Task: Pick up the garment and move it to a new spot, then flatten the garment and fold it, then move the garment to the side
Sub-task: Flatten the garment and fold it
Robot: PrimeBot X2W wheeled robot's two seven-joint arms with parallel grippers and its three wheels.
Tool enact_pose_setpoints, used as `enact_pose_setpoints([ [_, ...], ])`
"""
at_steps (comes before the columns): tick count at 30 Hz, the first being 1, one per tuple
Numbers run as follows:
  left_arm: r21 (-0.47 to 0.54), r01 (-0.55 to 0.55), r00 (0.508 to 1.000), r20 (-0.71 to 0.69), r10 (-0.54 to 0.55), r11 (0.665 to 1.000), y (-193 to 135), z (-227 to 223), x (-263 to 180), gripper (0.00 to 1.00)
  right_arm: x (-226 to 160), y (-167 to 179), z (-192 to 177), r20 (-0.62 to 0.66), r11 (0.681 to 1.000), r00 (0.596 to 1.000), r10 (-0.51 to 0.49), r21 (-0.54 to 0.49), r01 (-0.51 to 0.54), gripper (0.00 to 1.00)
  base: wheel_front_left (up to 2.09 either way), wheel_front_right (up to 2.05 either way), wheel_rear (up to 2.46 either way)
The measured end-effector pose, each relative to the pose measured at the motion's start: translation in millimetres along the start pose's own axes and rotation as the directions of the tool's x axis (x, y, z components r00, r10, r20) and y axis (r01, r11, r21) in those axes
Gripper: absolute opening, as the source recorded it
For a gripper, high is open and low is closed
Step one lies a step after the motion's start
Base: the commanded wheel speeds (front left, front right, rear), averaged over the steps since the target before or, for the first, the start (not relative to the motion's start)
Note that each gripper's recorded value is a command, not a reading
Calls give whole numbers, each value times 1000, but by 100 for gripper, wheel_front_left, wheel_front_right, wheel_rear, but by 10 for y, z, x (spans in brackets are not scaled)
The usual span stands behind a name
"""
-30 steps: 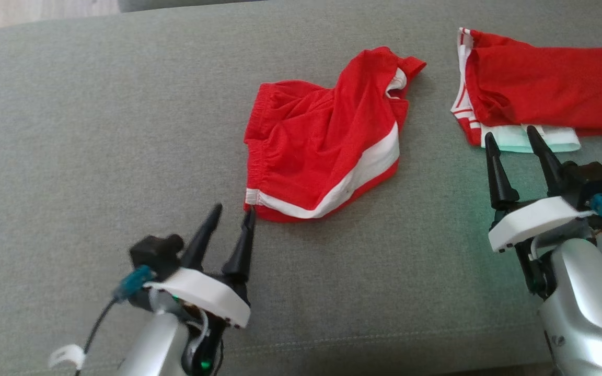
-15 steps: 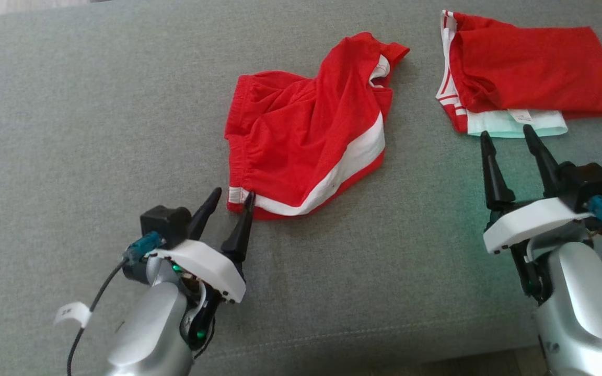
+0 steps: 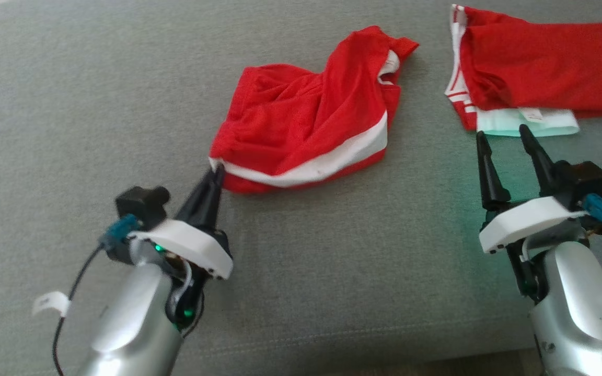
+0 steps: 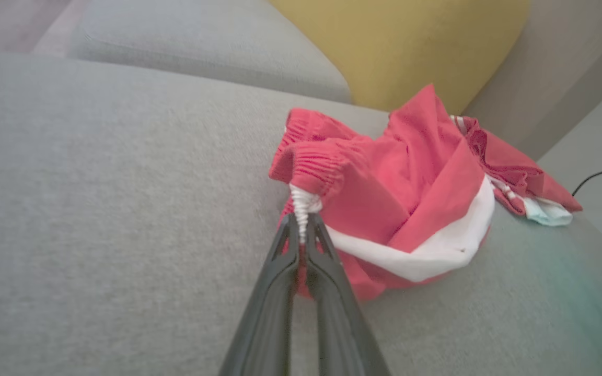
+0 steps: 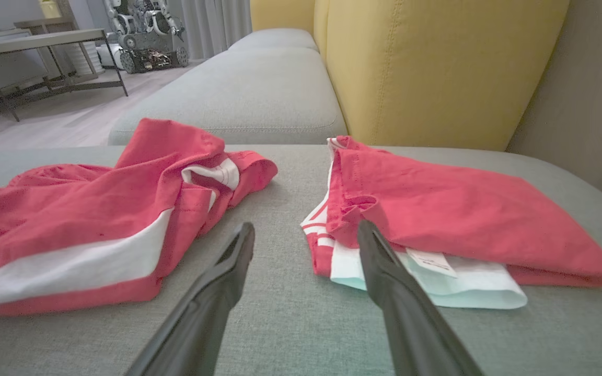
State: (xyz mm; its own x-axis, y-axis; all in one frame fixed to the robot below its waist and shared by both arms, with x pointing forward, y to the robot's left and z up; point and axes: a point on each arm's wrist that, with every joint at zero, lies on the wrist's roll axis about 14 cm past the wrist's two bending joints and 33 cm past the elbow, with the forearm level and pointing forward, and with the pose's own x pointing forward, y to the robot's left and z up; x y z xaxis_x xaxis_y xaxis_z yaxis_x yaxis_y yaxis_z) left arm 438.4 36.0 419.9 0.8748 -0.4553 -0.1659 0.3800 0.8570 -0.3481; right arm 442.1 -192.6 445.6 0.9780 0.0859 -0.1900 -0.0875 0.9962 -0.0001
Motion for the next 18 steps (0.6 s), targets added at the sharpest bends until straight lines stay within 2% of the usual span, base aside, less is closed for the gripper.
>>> enact_pose_setpoints([
  [5,6,-76,993,92,75,997,224,285,-54,0,84,204,-118,-63,998,996,59,-6,-60,100,0,0,0],
  [10,-7,-153,982,113,153,988,430,320,-197,0,237,452,-134,-100,991,986,133,2,-134,100,0,0,0],
  [14,-12,-205,972,113,205,979,588,306,-282,0,412,582,-87,-111,985,979,172,48,-168,100,0,0,0],
  [18,-15,-228,968,100,228,974,661,248,-312,0,602,657,-91,-137,975,972,193,142,-174,100,0,0,0],
])
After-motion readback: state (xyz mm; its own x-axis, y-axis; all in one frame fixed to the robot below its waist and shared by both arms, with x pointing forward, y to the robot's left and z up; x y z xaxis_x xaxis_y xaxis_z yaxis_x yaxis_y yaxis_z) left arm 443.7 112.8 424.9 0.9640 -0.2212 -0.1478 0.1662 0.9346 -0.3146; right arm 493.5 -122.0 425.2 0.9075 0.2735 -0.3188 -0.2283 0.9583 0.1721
